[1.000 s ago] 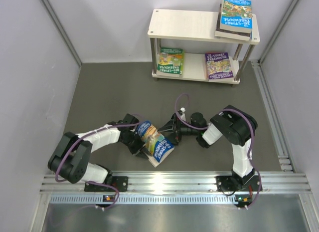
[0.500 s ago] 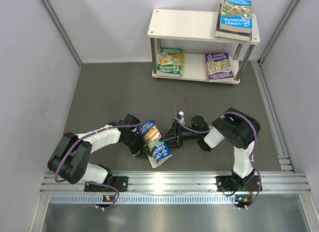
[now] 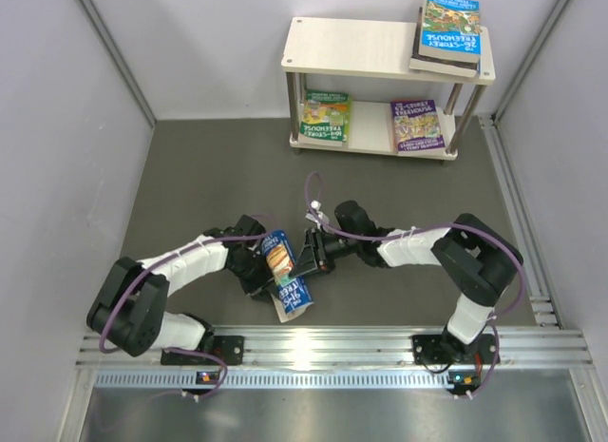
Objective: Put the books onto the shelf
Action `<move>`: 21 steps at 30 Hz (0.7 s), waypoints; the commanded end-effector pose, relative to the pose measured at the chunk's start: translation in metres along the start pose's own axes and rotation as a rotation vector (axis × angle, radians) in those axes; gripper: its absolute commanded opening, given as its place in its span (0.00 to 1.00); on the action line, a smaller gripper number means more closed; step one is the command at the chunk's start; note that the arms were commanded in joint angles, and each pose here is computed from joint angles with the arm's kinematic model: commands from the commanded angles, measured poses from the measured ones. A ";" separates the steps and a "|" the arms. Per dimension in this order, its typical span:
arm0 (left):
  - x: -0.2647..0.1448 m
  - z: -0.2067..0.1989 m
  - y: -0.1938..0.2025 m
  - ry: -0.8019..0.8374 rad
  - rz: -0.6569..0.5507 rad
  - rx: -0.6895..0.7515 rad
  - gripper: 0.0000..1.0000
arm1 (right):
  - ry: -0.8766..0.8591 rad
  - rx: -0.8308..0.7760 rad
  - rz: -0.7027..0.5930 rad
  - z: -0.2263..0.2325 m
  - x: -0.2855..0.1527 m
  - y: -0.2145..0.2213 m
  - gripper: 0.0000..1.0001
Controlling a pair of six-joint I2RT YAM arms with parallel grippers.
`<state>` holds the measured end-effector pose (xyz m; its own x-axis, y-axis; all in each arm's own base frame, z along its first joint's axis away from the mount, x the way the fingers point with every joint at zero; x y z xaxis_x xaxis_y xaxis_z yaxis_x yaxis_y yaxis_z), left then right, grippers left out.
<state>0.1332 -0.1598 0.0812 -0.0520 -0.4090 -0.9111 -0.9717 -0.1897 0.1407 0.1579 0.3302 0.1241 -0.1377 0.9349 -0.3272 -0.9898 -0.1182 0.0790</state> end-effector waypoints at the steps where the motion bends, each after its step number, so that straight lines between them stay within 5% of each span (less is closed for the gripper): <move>1: 0.001 0.002 -0.046 -0.110 -0.295 0.049 0.29 | 0.157 -0.035 0.145 -0.023 0.012 0.036 0.00; 6: -0.005 0.004 -0.044 -0.122 -0.301 0.063 0.30 | 0.277 -0.036 0.125 -0.038 0.013 0.034 0.00; 14: -0.023 0.006 -0.042 -0.163 -0.345 0.090 0.87 | 0.305 -0.102 0.045 -0.013 0.004 0.021 0.00; 21: -0.069 -0.018 -0.048 -0.114 -0.458 0.116 0.93 | 0.329 -0.121 -0.050 0.027 -0.015 0.003 0.00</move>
<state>0.1464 -0.1219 0.0995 0.1281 -0.1241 -0.9840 -0.9794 -0.1719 -0.1058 0.1593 0.3157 0.1158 -0.1043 0.7671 -0.6329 -0.9942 -0.0977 0.0455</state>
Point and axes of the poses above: each gripper's point midway between its finger pads, its own x axis out along the fingers, its own z axis along the line the jaws close on, y = z × x, the point moved 6 cm from there along -x, back along the fingers, and after that the axes turned 14 degrees about x, right-handed, at the moved point
